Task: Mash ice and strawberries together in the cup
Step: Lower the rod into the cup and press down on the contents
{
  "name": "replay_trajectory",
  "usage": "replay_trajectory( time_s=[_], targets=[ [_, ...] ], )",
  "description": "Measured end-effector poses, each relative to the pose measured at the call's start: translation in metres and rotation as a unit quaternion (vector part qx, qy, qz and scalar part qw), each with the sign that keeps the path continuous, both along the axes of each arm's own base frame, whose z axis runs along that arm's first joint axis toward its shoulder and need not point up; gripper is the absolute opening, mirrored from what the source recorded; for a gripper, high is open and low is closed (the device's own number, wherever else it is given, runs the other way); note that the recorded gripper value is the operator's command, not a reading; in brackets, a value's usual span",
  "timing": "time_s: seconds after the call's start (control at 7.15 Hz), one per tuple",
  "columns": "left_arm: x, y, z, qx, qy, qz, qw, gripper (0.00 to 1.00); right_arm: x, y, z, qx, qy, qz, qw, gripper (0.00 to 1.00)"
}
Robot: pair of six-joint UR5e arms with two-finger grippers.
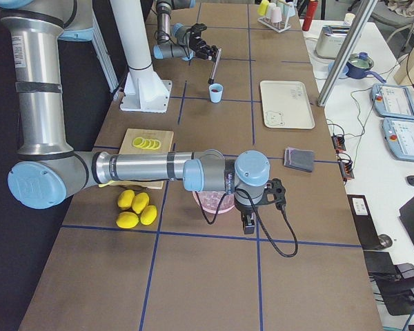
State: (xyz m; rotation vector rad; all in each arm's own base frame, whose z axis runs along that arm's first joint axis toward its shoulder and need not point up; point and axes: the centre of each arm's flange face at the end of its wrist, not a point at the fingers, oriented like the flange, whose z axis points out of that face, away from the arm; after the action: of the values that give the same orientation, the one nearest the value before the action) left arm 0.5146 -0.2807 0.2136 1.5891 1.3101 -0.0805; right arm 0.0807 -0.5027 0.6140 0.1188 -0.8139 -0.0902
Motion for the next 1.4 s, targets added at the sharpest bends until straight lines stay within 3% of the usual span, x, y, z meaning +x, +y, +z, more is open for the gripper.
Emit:
replay_trajectory(
  time_s=[0.7,1.4],
  targets=[
    [0.01,-0.032,-0.014,0.002,-0.002,-0.023,0.9997,0.0,0.0,0.0,0.001,-0.001,0.0,0.0,1.0,0.99],
    [0.021,-0.038,0.001,-0.011,-0.009,-0.019,0.9997,0.0,0.0,0.0,0.001,-0.001,0.0,0.0,1.0,0.99]
  ],
)
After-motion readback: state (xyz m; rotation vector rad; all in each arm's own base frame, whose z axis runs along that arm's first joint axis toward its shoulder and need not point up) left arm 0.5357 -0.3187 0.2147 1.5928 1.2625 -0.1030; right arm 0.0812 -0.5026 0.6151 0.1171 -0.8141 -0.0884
